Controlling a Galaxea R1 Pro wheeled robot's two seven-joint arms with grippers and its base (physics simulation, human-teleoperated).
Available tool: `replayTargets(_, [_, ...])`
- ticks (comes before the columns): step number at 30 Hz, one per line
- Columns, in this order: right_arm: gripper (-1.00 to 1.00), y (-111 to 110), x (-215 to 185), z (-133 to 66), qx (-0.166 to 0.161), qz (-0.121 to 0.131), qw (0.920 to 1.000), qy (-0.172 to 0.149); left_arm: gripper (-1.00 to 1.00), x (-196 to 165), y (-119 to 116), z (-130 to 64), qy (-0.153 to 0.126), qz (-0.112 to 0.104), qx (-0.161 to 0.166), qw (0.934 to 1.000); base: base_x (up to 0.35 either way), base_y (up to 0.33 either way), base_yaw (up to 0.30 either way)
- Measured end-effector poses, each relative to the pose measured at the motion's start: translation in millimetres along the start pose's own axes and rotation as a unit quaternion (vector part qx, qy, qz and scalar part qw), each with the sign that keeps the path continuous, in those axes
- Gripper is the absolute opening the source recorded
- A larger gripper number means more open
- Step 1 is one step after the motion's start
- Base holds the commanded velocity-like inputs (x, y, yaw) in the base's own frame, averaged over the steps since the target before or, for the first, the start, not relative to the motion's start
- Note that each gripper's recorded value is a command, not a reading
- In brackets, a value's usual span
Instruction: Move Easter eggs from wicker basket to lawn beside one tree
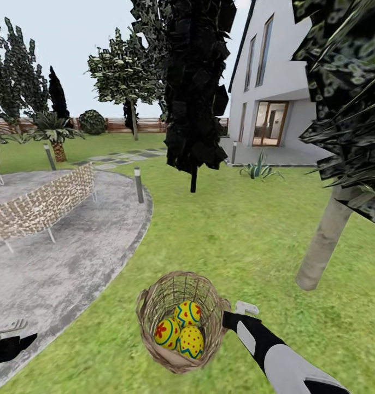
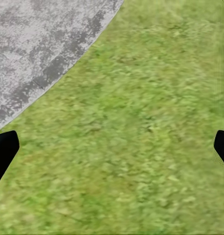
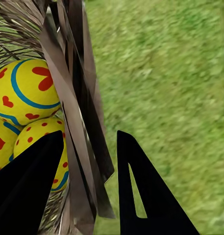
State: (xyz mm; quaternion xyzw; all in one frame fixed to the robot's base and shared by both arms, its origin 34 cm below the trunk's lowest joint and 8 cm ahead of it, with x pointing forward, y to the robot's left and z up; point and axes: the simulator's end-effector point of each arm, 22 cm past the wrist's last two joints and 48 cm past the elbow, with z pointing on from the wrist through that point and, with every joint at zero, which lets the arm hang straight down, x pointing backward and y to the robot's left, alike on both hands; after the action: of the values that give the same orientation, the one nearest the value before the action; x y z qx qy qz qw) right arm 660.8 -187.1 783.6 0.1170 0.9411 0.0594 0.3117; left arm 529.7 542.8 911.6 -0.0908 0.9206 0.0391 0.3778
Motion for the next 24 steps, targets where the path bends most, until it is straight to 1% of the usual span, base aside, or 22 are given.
replayTargets(5, [-1.00,0.1,0.1,0.0,0.000,-0.001,1.0000,0.000,1.00,-0.1,0.3,-0.2,0.000,0.000,0.000,1.0000,0.278,0.187,-0.039])
replayTargets(24, [-1.00,1.0,0.1,-0.1,-0.001,-0.001,1.0000,0.000,1.00,0.0,0.1,-0.1,0.000,0.000,0.000,1.0000,0.273,0.191,-0.001])
